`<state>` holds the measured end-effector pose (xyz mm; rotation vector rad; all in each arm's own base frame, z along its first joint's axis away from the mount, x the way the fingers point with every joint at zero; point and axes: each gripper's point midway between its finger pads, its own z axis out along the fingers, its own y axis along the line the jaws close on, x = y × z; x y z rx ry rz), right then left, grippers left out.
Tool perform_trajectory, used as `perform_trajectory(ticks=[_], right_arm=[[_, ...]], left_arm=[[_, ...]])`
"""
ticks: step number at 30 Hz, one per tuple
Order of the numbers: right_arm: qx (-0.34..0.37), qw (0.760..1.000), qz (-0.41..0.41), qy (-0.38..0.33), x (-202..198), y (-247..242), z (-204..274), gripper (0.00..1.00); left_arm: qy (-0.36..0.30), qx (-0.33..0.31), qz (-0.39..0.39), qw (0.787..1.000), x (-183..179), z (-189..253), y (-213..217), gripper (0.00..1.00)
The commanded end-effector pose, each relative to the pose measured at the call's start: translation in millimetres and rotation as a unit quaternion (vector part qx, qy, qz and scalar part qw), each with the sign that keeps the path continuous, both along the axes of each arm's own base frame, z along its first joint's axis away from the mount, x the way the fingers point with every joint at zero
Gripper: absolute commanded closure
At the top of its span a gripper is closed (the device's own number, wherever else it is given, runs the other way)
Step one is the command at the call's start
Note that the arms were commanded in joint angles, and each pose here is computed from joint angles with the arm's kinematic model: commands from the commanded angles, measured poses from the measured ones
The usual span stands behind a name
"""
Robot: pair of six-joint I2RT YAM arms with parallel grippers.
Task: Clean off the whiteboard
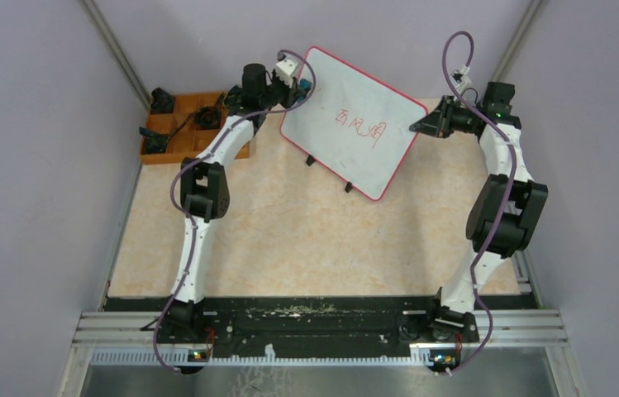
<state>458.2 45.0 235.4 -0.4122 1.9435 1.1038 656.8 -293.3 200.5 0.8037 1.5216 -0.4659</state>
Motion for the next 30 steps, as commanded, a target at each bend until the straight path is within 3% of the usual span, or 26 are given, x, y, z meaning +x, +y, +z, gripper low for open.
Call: perform_trajectory(ticks=[1,8,21,26,30], right_arm=[[-0.019,0.997,0.014,-0.075,-3,-1,32,1.0],[-0.017,0.997,0.017,-0.076,-3,-1,32,1.0],[-0.017,0.997,0.018,-0.078,-3,0,33,1.0],[-0.016,0.997,0.018,-0.077,-3,-1,33,1.0],[-0.017,0.997,0.019,-0.08,-5,0,35,1.0]], left_arm=[[-0.017,0.014,0.017,1.0,13,-8,11,1.0],[-0.01,0.004,0.004,1.0,6,-6,2,1.0],[0.02,-0.043,-0.076,0.996,-41,18,-68,1.0],[-0.001,-0.053,-0.083,0.995,-44,35,-80,1.0],[-0.039,-0.031,-0.043,0.998,-28,38,-68,1.0]])
